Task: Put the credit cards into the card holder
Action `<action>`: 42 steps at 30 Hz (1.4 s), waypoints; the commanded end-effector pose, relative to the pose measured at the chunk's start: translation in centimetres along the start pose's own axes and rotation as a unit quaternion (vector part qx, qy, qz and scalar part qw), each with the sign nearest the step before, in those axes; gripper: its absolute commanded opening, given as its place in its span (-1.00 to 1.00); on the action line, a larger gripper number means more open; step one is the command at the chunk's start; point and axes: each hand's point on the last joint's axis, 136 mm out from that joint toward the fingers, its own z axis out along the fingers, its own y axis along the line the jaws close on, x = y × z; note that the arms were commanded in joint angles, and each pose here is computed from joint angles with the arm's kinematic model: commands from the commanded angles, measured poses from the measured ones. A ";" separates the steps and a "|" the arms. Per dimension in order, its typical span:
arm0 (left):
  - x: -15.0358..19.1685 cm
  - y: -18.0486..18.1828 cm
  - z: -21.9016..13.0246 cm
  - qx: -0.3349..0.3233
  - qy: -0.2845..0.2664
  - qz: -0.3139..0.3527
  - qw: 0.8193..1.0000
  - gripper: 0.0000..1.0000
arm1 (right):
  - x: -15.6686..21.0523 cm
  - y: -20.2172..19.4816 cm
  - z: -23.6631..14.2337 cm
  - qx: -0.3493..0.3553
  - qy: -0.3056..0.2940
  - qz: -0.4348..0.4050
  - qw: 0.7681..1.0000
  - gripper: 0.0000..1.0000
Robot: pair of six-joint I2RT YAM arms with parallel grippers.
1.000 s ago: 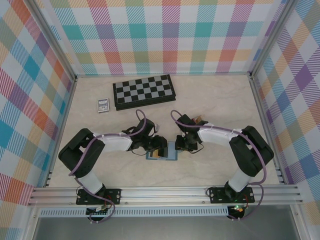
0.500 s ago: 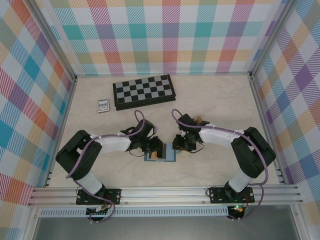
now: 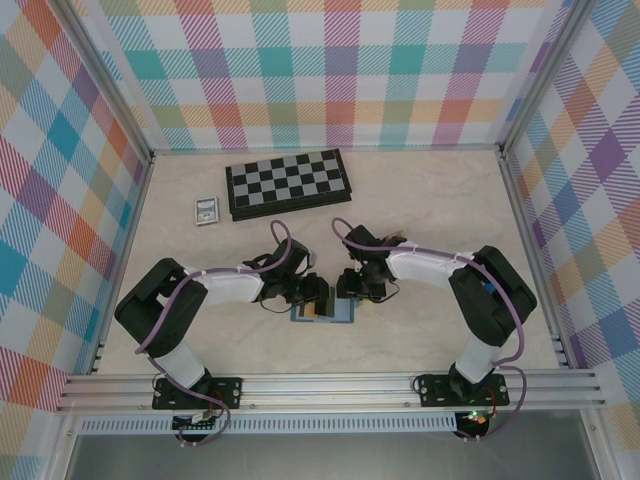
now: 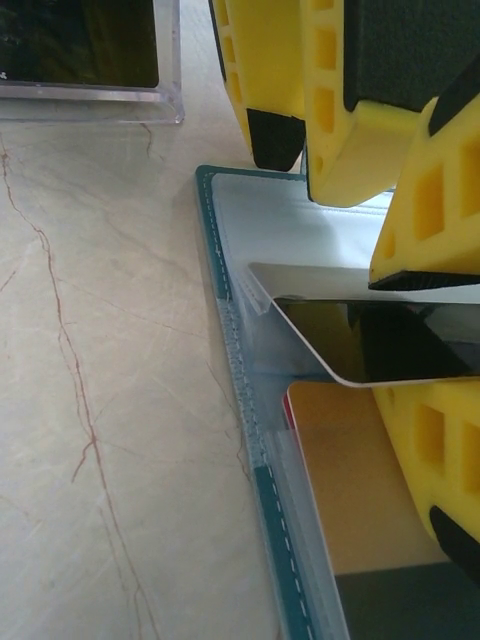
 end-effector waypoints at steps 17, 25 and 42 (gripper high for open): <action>0.5 1.9 -2.5 -0.082 -0.013 0.000 0.997 -0.19 | 0.6 -0.8 0.9 0.028 0.013 0.001 1.000 -0.15; 0.5 1.2 -0.9 -0.053 0.001 -0.004 0.999 -0.56 | 0.9 0.6 1.0 -0.015 0.021 -0.002 1.000 -0.54; 0.7 1.2 -1.6 -0.080 -0.003 0.004 0.997 -0.14 | 0.8 -0.6 0.9 0.018 0.014 0.011 1.000 -0.65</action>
